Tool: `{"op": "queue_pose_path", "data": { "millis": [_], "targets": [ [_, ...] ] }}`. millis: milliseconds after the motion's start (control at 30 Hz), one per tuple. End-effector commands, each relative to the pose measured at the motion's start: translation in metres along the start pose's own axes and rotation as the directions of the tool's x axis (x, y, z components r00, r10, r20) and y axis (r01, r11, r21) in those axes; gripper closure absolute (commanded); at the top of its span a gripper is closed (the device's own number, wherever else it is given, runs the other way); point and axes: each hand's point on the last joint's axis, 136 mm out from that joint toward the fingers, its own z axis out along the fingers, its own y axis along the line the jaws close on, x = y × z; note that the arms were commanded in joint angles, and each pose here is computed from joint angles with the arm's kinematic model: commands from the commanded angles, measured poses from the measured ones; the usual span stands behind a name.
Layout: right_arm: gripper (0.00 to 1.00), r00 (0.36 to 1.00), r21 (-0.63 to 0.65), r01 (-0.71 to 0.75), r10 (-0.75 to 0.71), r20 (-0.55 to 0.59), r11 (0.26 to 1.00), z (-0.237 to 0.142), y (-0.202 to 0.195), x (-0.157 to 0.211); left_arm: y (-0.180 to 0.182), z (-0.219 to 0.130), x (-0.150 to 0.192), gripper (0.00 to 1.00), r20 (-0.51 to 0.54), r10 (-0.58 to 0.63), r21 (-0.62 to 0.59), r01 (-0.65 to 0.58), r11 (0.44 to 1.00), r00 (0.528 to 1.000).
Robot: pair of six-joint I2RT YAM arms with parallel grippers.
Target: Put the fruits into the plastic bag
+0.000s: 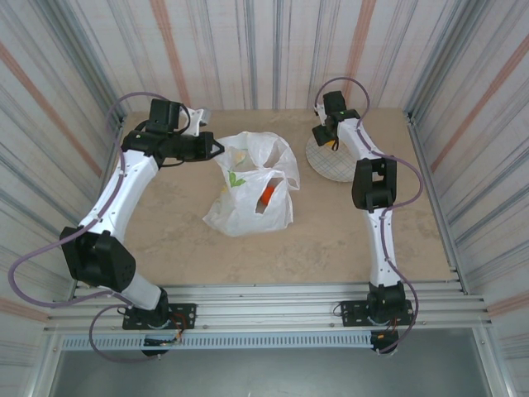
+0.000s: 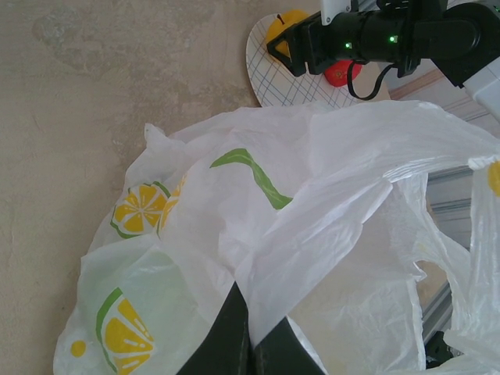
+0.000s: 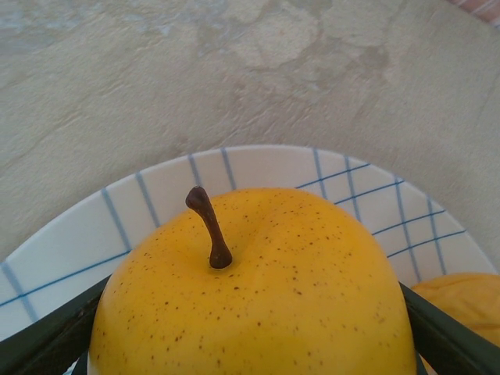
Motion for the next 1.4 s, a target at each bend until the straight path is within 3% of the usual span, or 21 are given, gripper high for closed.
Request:
{"op": "queue_pose_path", "data": {
  "millis": [0, 200, 467, 667, 800, 967, 1367],
  "targets": [
    [0.34, 0.996, -0.039, -0.057, 0.059, 0.06, 0.998, -0.049, 0.003, -0.02, -0.01, -0.014, -0.002, 1.0, 0.032, 0.001, 0.033, -0.002, 0.999, 0.999],
    [0.4, 0.968, -0.152, -0.199, 0.218, 0.121, 0.968, -0.112, 0.016, -0.013, -0.011, -0.013, -0.001, 1.0, 0.031, -0.003, 0.039, 0.002, 0.999, 1.0],
    [0.43, 0.884, -0.406, -0.37, 0.45, 0.123, 0.836, -0.223, 0.057, 0.06, -0.01, -0.011, 0.0, 1.0, 0.027, -0.009, 0.039, 0.008, 0.999, 1.0],
    [0.45, 0.847, -0.625, -0.298, 0.502, 0.175, 0.722, -0.32, 0.106, 0.104, -0.017, -0.006, 0.004, 1.0, 0.011, 0.001, 0.059, -0.001, 0.998, 1.0],
    [0.45, 0.843, -0.696, -0.222, 0.493, 0.215, 0.683, -0.362, 0.132, 0.117, -0.024, -0.001, 0.007, 1.0, -0.008, 0.002, 0.089, -0.002, 0.996, 1.0],
    [0.45, 0.866, -0.727, -0.153, 0.446, 0.228, 0.669, -0.374, 0.162, 0.121, -0.028, 0.002, 0.008, 1.0, -0.013, -0.004, 0.114, 0.006, 0.993, 1.0],
    [0.46, 0.898, -0.733, -0.125, 0.391, 0.203, 0.668, -0.35, 0.206, 0.116, -0.042, 0.002, 0.009, 1.0, -0.015, 0.008, 0.172, -0.005, 0.985, 1.0]
  ]
}}
